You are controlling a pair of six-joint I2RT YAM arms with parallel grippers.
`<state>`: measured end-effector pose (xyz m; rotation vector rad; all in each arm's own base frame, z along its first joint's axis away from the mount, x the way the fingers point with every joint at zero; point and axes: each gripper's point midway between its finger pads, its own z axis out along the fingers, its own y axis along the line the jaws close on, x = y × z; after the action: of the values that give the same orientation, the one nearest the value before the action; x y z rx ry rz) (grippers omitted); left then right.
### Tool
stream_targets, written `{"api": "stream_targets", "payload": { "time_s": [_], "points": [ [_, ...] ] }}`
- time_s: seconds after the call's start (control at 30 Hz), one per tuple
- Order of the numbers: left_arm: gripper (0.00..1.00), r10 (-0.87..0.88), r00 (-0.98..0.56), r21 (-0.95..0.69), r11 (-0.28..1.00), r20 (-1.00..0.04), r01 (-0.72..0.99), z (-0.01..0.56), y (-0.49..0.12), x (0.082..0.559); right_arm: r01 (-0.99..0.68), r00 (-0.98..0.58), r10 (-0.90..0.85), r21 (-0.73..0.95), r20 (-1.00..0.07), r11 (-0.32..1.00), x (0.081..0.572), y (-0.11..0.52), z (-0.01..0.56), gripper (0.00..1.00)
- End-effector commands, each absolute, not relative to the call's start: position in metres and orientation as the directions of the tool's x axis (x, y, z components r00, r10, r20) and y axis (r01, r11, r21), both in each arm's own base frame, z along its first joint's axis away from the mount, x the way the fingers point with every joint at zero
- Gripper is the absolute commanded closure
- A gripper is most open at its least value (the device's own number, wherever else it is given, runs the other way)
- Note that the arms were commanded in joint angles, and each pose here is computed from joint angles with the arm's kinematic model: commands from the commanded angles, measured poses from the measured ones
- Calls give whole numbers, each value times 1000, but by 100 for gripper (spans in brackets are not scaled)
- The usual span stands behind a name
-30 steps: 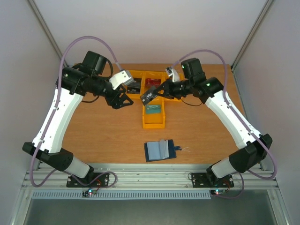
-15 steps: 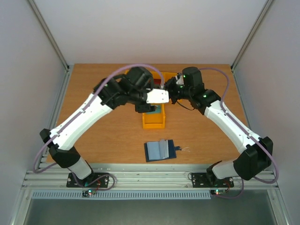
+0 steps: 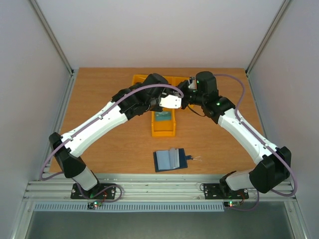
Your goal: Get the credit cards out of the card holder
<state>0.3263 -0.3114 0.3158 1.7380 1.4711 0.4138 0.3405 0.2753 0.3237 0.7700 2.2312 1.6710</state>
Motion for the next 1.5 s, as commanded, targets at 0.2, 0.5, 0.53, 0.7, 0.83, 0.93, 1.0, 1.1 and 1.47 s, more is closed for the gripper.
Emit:
{"api": "stream_targets", "payload": {
  "time_s": [0.2,0.5,0.53,0.7,0.83,0.93,1.0,1.1,1.47],
  "points": [
    [99,937,294,831,-8,-188,556,332,-314,344,211,-852,511,968,113,137,335,282,345,99],
    [100,942,264,766,-10,-209,642,312,-300,335,200,-834,548,959,58,202,345,256,328,48],
    [100,943,260,758,-13,-208,652,309,-297,336,201,-828,560,954,44,223,346,249,324,42],
    [100,949,240,690,-35,-204,723,283,-275,347,190,-806,588,912,-66,362,348,210,310,17],
    [100,967,188,664,-27,-172,747,251,-252,378,170,-791,585,854,-179,491,345,181,308,1],
    [100,977,135,661,7,-164,750,231,-235,410,158,-779,586,834,-224,529,344,163,310,1],
    [100,982,83,646,46,-168,762,216,-225,437,155,-772,583,814,-253,559,343,153,310,1],
    [100,980,8,643,123,-197,756,206,-218,471,149,-766,565,770,-307,620,343,139,308,2],
    [100,969,-34,653,192,-246,733,169,-219,555,176,-792,530,719,-303,673,359,125,286,1]
  ]
}}
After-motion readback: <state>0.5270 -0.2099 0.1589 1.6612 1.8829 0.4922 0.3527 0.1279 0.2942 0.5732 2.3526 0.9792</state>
